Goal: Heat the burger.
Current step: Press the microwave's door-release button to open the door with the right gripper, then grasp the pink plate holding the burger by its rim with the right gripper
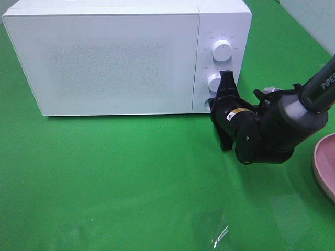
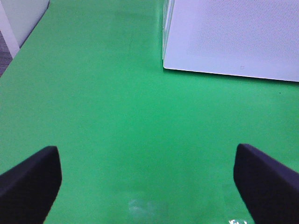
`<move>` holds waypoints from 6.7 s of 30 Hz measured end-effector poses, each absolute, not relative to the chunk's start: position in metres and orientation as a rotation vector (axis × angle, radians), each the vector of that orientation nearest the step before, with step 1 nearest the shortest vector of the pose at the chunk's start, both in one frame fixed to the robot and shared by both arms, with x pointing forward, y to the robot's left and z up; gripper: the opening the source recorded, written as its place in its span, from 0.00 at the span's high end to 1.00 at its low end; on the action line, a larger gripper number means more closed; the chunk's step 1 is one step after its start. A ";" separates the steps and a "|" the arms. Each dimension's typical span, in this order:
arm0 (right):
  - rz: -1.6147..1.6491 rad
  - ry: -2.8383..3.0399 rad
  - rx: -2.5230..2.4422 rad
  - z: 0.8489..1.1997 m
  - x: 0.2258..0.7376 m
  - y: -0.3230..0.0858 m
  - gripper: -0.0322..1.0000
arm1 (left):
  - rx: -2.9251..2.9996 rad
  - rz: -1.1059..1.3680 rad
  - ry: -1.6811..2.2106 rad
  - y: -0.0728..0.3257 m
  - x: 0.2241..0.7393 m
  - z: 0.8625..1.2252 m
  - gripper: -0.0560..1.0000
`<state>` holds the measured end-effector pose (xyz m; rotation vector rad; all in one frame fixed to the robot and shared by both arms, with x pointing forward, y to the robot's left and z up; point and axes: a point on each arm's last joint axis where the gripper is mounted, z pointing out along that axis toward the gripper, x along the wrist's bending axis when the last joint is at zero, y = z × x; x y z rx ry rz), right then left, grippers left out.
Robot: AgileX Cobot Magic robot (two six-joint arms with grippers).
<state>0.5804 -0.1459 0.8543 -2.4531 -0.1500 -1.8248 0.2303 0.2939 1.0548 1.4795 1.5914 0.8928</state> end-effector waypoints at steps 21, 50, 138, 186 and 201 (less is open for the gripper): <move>-1.864 -0.223 -2.464 0.844 0.591 -0.143 0.96 | 1.480 0.893 1.591 0.294 0.230 1.055 0.08; -1.862 -0.224 -2.444 0.847 0.587 -0.143 0.96 | 1.480 0.893 1.591 0.294 0.230 1.055 0.08; -0.723 -2.868 -1.812 1.007 0.471 -0.176 0.18 | 1.480 0.893 1.591 0.294 0.230 1.055 0.08; -0.151 -2.562 -2.214 0.935 0.487 -0.286 0.20 | 1.480 0.893 1.591 0.294 0.230 1.055 0.08; -0.121 -2.506 -2.229 0.905 0.498 -0.295 0.22 | 1.480 0.893 1.591 0.294 0.230 1.055 0.08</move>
